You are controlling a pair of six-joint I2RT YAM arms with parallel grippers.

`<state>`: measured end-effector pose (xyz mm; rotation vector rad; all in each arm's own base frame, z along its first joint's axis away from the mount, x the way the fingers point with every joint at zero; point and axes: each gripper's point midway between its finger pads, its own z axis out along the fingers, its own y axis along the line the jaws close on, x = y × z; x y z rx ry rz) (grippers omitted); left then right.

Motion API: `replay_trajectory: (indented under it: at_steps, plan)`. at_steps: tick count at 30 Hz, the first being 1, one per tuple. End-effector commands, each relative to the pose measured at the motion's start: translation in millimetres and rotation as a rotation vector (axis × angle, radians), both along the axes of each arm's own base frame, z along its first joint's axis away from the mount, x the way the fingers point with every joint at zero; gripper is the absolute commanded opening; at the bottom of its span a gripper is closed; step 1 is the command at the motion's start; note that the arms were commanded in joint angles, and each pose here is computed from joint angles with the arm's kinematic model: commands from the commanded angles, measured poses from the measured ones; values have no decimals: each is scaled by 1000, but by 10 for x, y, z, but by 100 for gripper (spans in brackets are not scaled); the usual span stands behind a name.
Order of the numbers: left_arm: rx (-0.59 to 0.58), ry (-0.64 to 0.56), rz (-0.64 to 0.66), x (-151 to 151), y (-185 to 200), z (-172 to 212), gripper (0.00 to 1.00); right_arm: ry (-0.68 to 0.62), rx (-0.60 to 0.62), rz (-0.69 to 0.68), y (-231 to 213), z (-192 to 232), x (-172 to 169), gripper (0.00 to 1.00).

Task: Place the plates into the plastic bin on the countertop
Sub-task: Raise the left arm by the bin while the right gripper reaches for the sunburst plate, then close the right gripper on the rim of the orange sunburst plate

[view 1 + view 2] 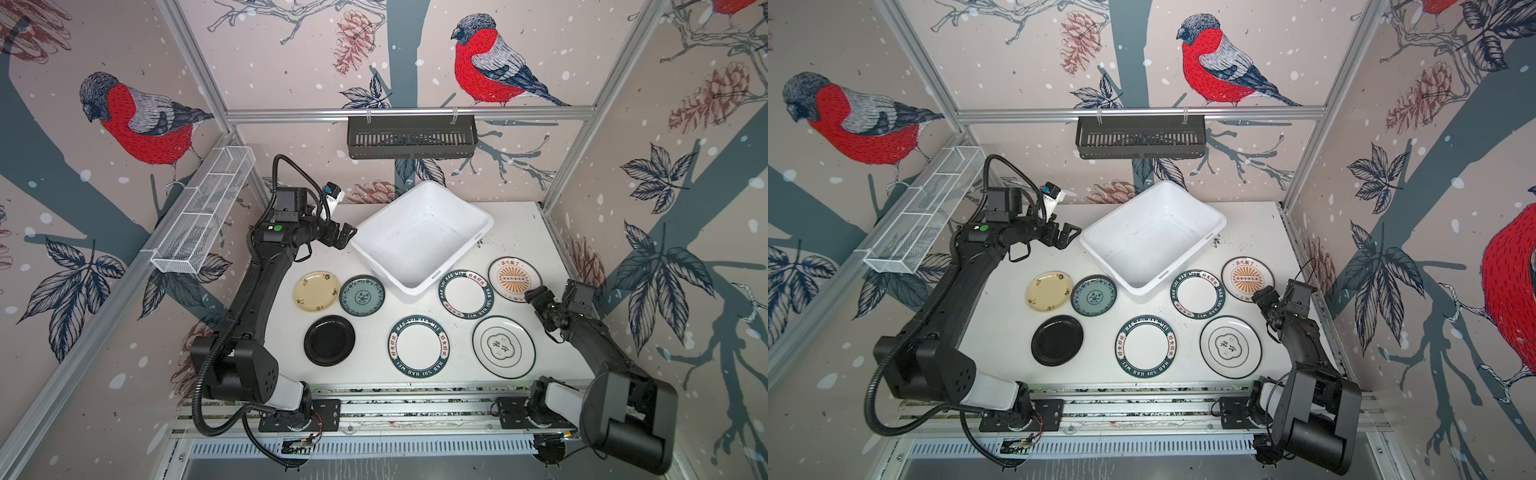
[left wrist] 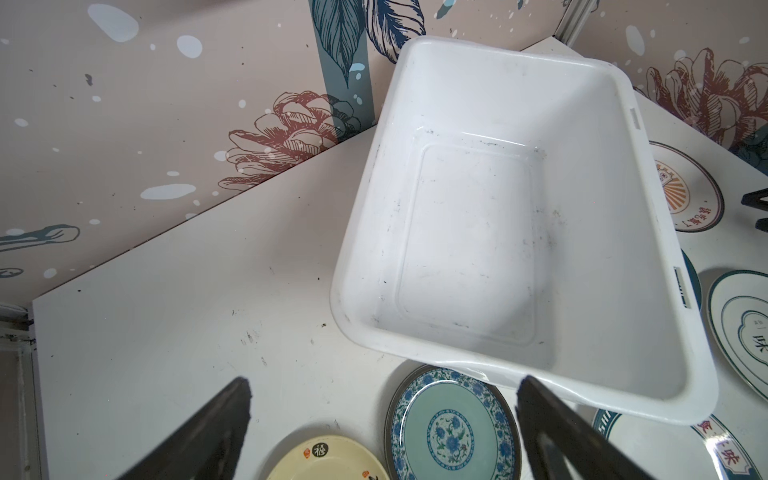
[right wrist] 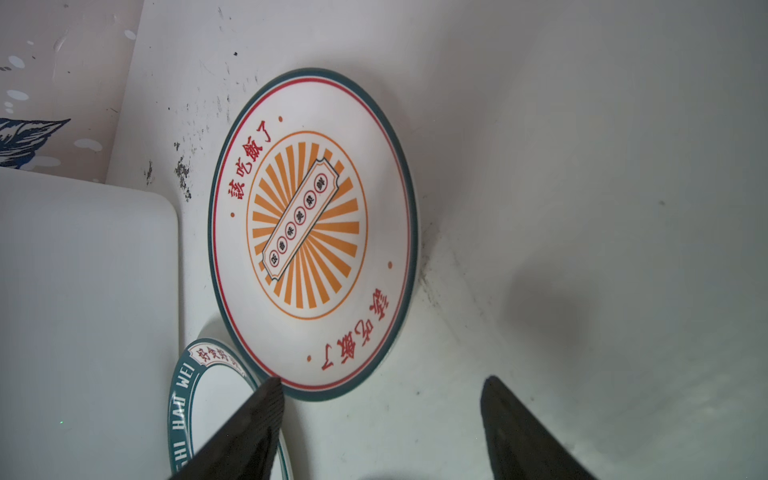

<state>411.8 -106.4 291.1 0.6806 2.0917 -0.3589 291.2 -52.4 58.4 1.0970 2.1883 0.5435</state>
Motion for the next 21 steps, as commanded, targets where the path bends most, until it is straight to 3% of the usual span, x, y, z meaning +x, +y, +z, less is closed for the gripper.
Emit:
replay_trajectory:
  at_steps: [1, 12, 21]
  plan:
    - [-6, 17, -45, -51, -59, -46, 99, -67, 61, 27, 68, 59, 102, 75]
    - [-31, 29, -73, -47, -121, -76, 98, -73, 156, -23, -21, -185, 130, 66]
    - [-34, 27, -70, -19, -128, -87, 98, -71, 206, -70, -115, -360, 150, 64]
